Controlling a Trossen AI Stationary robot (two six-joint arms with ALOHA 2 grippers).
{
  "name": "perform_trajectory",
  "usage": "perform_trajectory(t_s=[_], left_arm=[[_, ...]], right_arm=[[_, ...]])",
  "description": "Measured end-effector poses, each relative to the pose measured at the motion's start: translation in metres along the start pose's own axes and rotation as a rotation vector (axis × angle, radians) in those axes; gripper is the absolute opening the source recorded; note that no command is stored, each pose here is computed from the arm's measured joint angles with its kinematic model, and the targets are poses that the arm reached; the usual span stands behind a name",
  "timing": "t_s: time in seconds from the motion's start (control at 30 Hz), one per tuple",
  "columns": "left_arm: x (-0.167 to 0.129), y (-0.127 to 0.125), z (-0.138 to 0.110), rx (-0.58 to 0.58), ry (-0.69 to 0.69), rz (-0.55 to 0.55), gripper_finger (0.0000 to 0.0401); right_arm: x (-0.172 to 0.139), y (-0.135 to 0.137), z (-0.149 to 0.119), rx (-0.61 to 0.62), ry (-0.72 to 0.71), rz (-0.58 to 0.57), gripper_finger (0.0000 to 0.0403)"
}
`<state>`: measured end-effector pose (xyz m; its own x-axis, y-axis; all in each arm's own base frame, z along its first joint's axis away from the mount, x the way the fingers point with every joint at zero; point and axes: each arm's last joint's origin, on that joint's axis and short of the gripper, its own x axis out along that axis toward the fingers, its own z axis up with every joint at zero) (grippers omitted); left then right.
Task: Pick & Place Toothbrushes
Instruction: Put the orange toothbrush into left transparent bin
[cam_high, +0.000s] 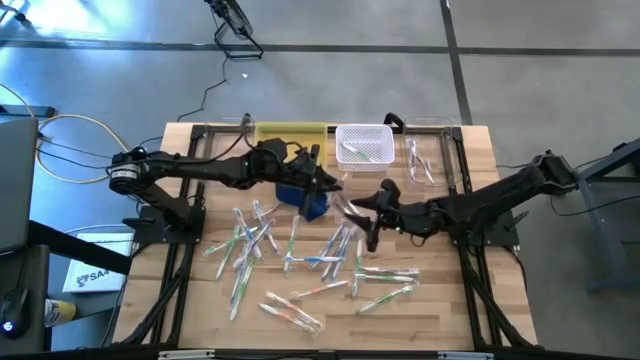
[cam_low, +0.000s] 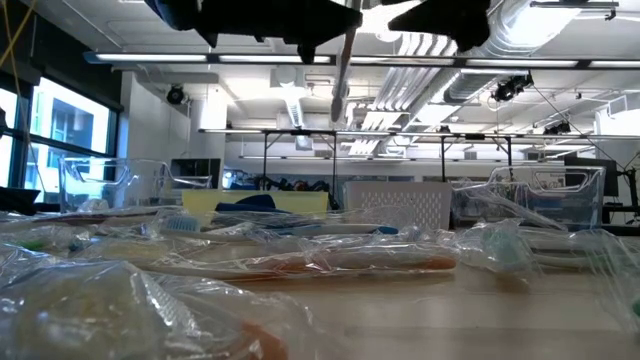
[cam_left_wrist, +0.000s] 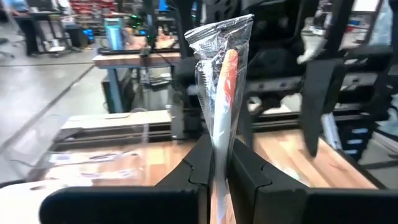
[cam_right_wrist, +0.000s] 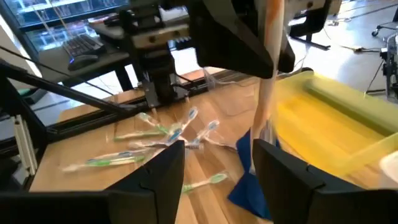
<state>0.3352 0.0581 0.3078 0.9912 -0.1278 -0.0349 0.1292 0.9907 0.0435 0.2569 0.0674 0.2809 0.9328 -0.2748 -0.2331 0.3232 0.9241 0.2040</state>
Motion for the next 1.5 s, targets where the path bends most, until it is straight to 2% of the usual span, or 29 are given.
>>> perform_trajectory(t_s=[0.27, 0.53, 0.67, 0.83, 1.07, 1.3, 1.5], left_arm=[[-0.011, 0.028, 0.012, 0.019, -0.132, 0.091, 0.002], [-0.022, 0.053, 0.011, 0.028, -0.133, 0.188, 0.002], [-0.035, 0.054, 0.023, 0.046, -0.131, 0.276, 0.002], [-0.074, 0.047, 0.043, 0.041, -0.005, 0.45, 0.0019], [-0.143, 0.013, 0.067, 0.015, 0.138, 0.615, 0.0019], [-0.192, -0.008, 0.059, -0.096, 0.333, 0.859, 0.0019], [-0.195, -0.006, 0.046, -0.102, 0.483, 1.0, 0.0019]], right_arm=[[-0.033, -0.01, 0.014, -0.014, 0.024, 0.027, 0.0183], [-0.035, -0.014, 0.01, -0.05, 0.07, 0.007, 0.0183], [-0.035, -0.017, 0.003, -0.087, 0.135, -0.016, 0.0183], [-0.036, -0.019, -0.002, -0.102, 0.198, -0.012, 0.0183], [-0.036, -0.02, -0.002, -0.099, 0.197, -0.013, 0.0183], [-0.031, -0.021, 0.003, -0.058, 0.173, 0.019, 0.0183], [-0.028, -0.023, 0.006, -0.046, 0.15, 0.013, 0.0183]])
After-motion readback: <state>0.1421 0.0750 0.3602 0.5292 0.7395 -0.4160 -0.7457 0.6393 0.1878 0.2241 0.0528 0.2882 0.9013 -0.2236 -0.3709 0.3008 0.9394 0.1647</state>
